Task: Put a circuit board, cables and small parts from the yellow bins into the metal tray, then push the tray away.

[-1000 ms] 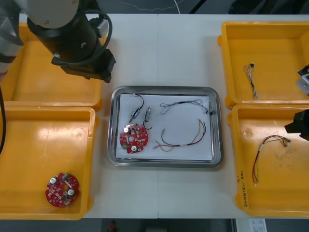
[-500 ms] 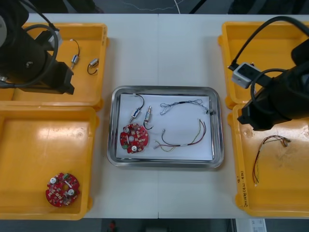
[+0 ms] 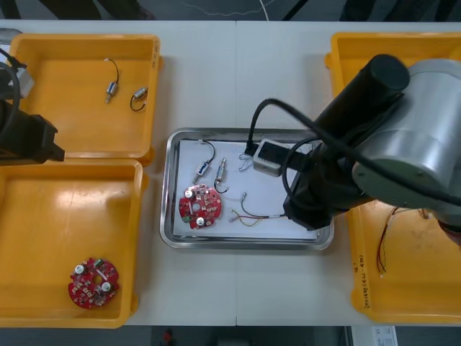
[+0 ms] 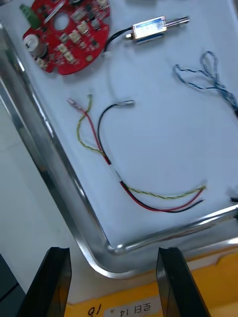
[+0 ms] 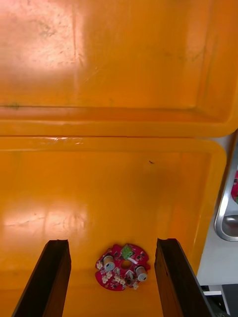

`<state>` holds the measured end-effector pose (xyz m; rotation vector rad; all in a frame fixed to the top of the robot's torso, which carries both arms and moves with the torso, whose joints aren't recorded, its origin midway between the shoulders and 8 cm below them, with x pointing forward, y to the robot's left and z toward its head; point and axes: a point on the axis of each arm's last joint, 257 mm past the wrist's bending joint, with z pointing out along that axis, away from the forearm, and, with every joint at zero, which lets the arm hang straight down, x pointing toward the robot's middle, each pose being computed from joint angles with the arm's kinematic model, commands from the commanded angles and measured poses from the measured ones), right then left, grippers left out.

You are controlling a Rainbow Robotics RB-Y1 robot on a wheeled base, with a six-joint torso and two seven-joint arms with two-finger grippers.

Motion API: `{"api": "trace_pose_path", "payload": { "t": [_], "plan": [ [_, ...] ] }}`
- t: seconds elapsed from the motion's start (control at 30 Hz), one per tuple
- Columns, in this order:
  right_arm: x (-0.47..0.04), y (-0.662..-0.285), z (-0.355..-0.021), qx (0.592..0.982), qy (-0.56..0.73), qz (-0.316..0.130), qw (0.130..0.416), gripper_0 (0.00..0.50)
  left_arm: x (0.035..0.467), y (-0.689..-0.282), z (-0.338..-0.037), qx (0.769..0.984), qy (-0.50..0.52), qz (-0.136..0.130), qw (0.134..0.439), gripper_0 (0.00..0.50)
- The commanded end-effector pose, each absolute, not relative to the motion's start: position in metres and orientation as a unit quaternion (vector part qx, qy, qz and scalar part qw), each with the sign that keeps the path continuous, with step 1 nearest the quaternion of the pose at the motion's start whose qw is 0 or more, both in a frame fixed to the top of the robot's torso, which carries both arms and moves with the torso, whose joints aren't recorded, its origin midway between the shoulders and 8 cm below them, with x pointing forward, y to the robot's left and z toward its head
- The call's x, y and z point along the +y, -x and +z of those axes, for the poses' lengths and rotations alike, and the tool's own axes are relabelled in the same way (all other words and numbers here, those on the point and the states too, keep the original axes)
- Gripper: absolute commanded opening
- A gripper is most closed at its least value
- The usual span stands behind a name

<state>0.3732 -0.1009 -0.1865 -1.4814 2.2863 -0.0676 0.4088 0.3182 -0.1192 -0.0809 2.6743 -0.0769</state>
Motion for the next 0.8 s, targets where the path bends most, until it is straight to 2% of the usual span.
{"api": "trace_pose_path", "payload": {
  "t": [0.03, 0.17, 0.33, 0.5, 0.8],
  "plan": [
    [-0.07, -0.36, -0.195, 0.769, 0.602, -0.053, 0.209, 0.5, 0.343, -0.396, -0.109, 0.97, 0.028, -0.005, 0.24, 0.5],
    [-0.052, -0.353, -0.208, 0.737, 0.639, -0.076, 0.207, 0.5, 0.35, -0.389, -0.113, 0.971, 0.036, -0.008, 0.236, 0.5],
    [-0.027, -0.349, -0.223, 0.711, 0.667, -0.08, 0.206, 0.5, 0.357, -0.38, -0.116, 0.971, 0.037, -0.006, 0.236, 0.5],
    [-0.014, -0.356, -0.235, 0.7, 0.677, -0.082, 0.21, 0.5, 0.361, -0.375, -0.12, 0.972, 0.038, -0.004, 0.233, 0.5],
    [-0.009, -0.362, -0.267, 0.689, 0.692, -0.091, 0.194, 0.5, 0.365, -0.367, -0.125, 0.973, 0.037, 0.0, 0.228, 0.5]
  ]
}}
